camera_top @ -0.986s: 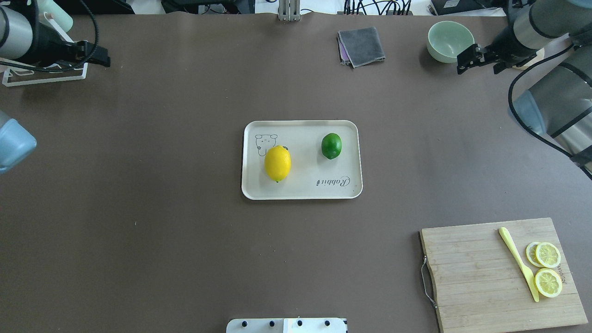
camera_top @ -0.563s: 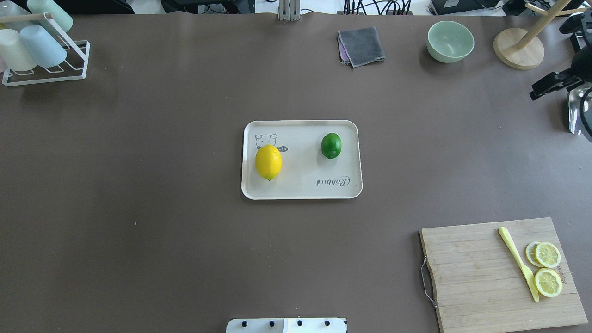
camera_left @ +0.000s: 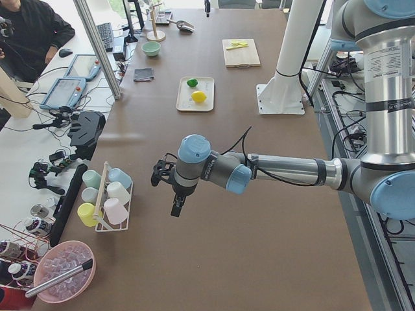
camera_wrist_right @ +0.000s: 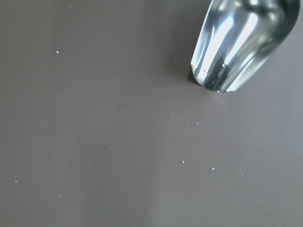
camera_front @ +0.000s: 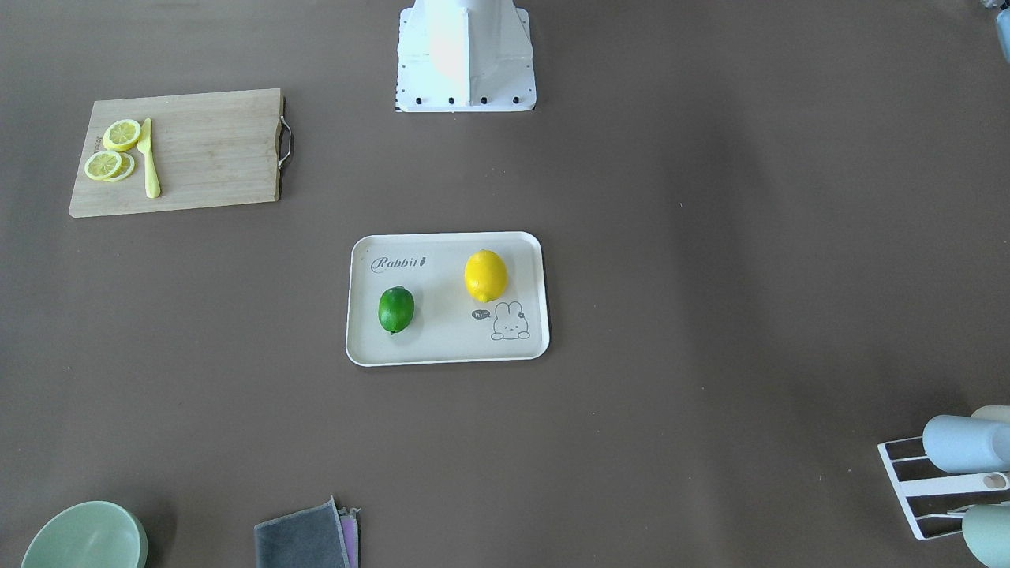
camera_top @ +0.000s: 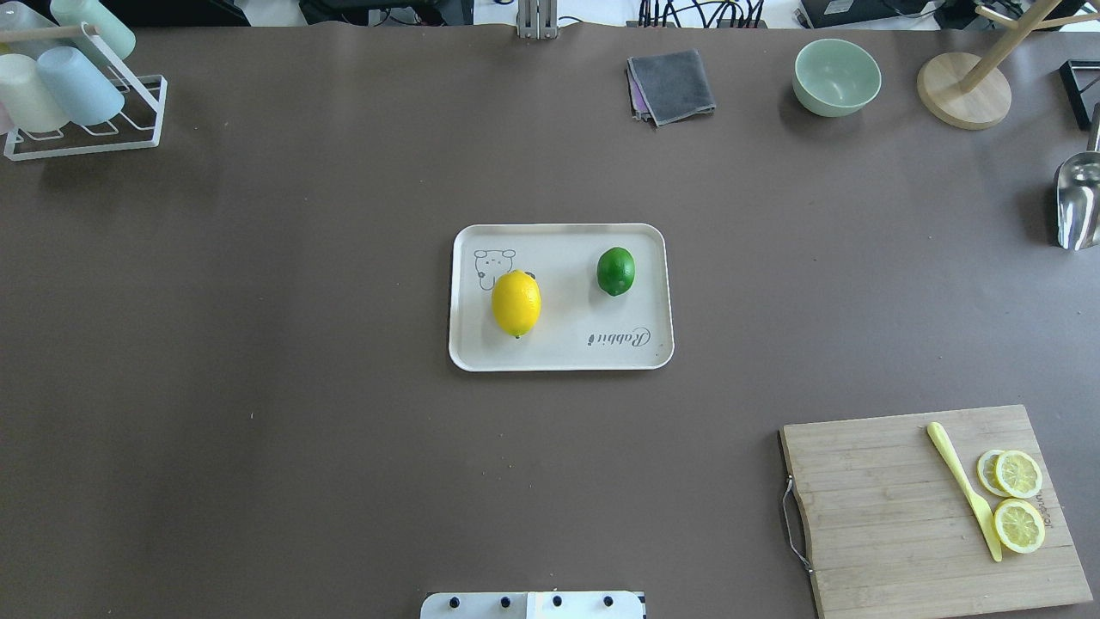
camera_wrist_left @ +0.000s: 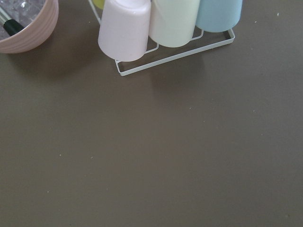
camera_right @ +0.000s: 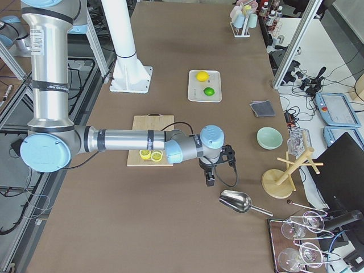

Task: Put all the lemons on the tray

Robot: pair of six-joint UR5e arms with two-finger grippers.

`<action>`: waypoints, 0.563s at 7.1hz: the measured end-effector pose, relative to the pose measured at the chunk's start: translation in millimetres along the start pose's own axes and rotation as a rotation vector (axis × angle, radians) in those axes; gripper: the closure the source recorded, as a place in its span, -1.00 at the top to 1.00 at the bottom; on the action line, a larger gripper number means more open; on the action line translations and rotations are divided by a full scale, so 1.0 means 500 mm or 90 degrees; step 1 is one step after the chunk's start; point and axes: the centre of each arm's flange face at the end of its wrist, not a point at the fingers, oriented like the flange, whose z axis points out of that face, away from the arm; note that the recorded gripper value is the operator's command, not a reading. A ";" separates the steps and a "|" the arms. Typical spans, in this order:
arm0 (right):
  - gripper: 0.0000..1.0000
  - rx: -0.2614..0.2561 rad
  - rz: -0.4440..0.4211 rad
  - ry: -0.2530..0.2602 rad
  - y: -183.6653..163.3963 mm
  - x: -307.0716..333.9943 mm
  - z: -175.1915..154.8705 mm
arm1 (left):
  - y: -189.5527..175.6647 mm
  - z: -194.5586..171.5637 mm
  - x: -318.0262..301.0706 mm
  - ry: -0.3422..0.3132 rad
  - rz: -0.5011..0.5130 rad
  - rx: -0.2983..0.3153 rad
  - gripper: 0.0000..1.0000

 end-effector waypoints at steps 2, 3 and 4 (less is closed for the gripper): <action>1.00 -0.022 0.042 0.001 0.040 -0.034 -0.074 | -0.011 0.010 -0.012 -0.007 -0.012 -0.013 0.97; 1.00 -0.035 0.044 0.002 0.048 -0.039 -0.093 | -0.016 0.009 -0.012 -0.007 -0.015 -0.014 0.97; 1.00 -0.048 0.044 0.004 0.052 -0.033 -0.102 | -0.019 0.009 -0.012 -0.007 -0.017 -0.013 0.97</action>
